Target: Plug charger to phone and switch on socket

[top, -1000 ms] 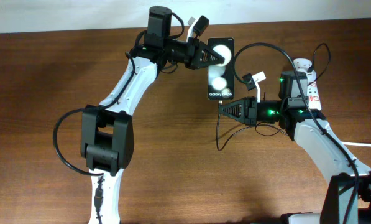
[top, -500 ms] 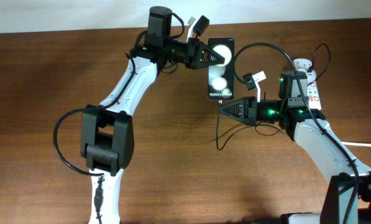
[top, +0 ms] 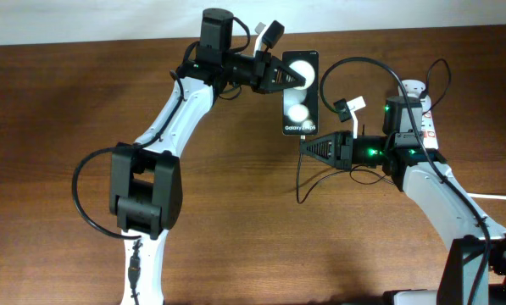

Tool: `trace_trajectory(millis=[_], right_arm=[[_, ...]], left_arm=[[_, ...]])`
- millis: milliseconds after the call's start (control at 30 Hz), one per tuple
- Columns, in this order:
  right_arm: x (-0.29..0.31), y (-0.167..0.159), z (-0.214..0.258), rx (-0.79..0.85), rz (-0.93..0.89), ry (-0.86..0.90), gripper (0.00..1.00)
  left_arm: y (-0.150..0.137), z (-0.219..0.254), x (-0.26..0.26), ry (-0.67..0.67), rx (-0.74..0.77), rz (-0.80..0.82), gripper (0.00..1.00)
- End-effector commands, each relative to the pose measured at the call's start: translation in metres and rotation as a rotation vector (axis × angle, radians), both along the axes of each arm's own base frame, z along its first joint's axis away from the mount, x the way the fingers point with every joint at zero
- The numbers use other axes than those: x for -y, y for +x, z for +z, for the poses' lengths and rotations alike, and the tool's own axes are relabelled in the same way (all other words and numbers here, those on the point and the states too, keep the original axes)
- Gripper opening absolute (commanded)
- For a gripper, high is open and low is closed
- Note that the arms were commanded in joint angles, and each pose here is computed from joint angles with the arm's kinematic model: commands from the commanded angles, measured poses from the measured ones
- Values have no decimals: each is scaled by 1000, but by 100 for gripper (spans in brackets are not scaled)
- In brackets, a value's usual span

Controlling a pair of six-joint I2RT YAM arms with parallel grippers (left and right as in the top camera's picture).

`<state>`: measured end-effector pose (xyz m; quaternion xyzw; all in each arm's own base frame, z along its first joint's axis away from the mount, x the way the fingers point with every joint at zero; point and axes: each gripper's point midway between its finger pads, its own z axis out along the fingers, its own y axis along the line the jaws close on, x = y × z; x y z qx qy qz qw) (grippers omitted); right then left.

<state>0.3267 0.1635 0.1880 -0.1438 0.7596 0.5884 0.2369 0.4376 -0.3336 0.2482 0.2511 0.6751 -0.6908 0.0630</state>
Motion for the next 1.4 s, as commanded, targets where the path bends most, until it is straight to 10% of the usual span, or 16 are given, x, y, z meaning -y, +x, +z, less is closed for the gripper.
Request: trace_trajectory(millis=[0, 1367], right_arm=[[2, 2, -1, 7, -6, -3, 4], [18, 35, 28, 108, -106, 30, 4]], left_arm=[[-6, 9, 1, -25, 29, -34, 0], [-31, 3, 12, -45, 11, -115, 0]])
